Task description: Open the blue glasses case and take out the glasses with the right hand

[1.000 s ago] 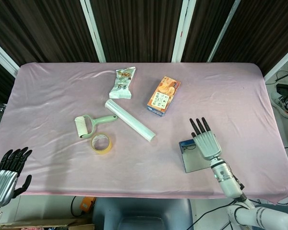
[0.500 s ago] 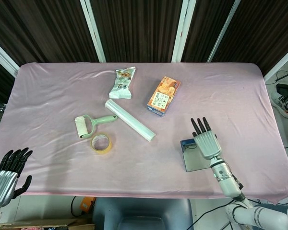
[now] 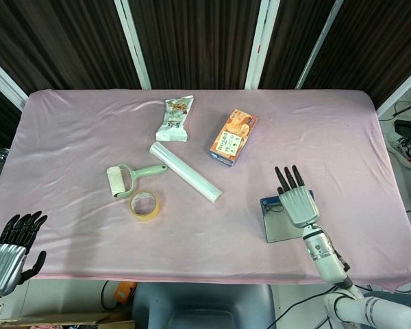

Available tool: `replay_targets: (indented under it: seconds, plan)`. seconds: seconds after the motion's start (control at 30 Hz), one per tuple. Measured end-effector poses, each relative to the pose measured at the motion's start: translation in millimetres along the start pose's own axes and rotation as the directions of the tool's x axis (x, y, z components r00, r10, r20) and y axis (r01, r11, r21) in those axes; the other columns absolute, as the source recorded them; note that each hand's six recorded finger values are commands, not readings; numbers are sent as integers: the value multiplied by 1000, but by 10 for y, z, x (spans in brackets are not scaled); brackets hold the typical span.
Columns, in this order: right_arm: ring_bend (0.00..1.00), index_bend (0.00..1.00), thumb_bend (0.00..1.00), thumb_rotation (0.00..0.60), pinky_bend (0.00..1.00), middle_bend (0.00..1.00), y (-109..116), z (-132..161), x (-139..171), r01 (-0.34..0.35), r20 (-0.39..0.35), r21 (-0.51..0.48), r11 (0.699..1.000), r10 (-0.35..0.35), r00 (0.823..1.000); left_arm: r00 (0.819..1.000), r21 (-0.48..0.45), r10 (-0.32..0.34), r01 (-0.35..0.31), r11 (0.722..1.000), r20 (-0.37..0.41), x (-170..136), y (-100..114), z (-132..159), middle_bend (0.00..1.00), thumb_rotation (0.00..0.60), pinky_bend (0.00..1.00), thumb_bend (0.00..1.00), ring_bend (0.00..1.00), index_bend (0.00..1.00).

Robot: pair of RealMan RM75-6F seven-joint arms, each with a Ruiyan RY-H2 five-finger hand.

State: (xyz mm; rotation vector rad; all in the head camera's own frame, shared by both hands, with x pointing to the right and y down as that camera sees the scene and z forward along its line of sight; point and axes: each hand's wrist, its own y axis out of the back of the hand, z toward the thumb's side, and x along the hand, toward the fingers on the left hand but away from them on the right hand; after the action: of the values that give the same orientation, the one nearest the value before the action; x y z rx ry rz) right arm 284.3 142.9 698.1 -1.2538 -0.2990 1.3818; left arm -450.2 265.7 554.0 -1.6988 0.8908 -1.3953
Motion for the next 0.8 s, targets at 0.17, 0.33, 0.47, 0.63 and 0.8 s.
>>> replay_targets:
  seconds: [0.17, 0.33, 0.47, 0.63, 0.8]
  plan:
    - [0, 586, 596, 600, 0, 36, 21, 23, -2, 10, -4, 5, 1000, -10, 1000, 1000, -1, -1, 1, 1000, -1, -4, -1, -4, 41, 600, 51, 431, 54, 0]
    - [0, 585, 596, 600, 0, 36, 9, 20, -13, 6, 0, 14, 1000, -6, 1000, 1000, -1, -1, 1, 1000, -1, 0, -2, -7, 42, 600, 51, 431, 54, 0]
    - [0, 584, 596, 600, 0, 36, -45, 20, -33, -12, 3, 16, 1000, 12, 1000, 1000, 0, -2, 2, 1000, 0, -1, -4, -3, 42, 600, 51, 431, 54, 0]
    - [0, 584, 596, 600, 0, 36, -76, -23, -75, -21, 19, 14, 1000, 20, 1000, 1000, 1, -2, 2, 1000, -3, 1, -6, -4, 42, 600, 51, 431, 54, 0]
    - [0, 581, 596, 600, 0, 36, -74, -105, -110, -22, 44, 14, 1000, 21, 999, 1000, 4, -5, 5, 1000, -1, 6, -12, 2, 41, 600, 52, 431, 54, 0]
